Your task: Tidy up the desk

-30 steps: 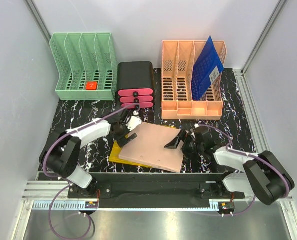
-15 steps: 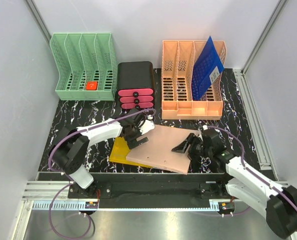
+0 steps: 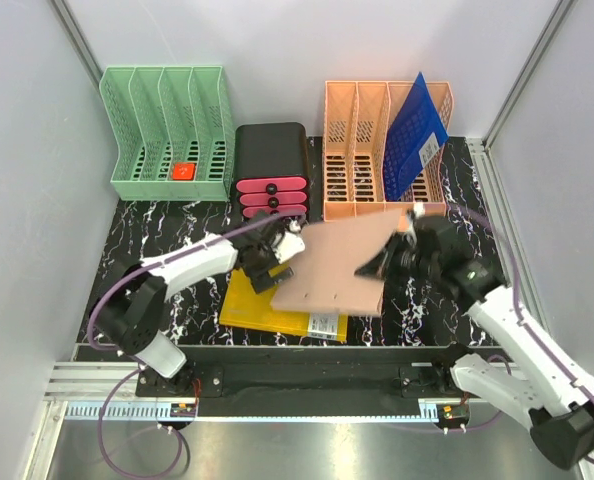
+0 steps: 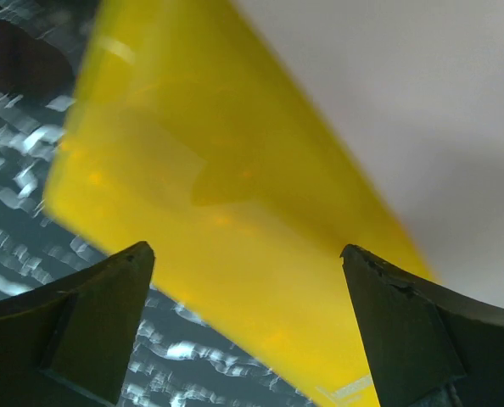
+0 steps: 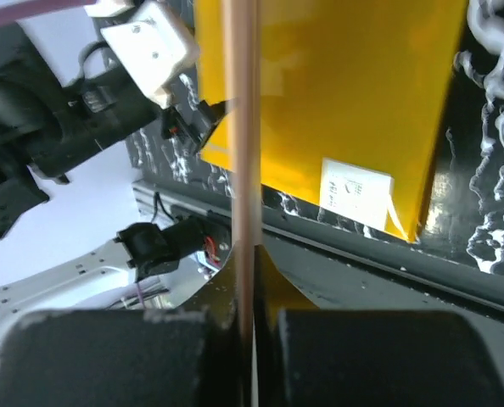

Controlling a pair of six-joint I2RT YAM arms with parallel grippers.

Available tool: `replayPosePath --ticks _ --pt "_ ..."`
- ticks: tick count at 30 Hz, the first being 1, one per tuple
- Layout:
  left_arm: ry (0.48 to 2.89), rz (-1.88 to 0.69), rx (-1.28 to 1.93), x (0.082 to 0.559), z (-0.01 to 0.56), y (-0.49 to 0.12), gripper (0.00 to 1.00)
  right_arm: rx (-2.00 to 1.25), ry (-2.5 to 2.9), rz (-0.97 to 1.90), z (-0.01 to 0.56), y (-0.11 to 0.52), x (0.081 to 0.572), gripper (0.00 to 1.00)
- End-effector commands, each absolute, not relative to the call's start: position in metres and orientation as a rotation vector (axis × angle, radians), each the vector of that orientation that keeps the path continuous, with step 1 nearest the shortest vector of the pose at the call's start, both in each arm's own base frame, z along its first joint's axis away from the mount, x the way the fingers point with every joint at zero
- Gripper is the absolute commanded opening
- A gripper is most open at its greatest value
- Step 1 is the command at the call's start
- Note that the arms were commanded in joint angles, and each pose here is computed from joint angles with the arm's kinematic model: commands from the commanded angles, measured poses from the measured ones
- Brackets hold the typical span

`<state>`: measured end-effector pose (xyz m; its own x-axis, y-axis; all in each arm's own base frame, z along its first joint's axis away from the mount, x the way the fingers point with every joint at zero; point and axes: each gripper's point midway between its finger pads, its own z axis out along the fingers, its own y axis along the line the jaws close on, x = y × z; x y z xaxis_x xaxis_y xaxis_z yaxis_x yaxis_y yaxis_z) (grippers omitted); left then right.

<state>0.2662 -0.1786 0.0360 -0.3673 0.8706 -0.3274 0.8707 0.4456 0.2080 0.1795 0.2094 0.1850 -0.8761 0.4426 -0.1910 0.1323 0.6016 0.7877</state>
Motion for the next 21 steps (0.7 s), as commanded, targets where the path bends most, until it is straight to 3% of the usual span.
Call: replayPosePath --ticks 1,4,8,14,21 --pt "2.208 0.026 1.112 0.331 0.141 -0.149 0.99 0.184 2.382 0.818 0.268 0.176 0.201 0.00" --pt "2.157 0.003 0.959 0.345 0.196 -0.122 0.99 0.103 2.365 0.568 0.308 0.150 0.217 0.00" --pt "2.122 0.043 0.910 0.336 0.220 -0.100 0.99 0.036 2.326 0.326 0.343 0.127 0.244 0.00" --pt "2.176 0.062 0.886 0.319 0.199 -0.083 0.99 -0.001 2.283 -0.010 0.374 0.107 0.300 0.00" --pt "2.211 0.032 0.856 0.312 0.189 -0.078 0.99 -0.039 2.230 -0.118 0.378 0.124 0.363 0.00"
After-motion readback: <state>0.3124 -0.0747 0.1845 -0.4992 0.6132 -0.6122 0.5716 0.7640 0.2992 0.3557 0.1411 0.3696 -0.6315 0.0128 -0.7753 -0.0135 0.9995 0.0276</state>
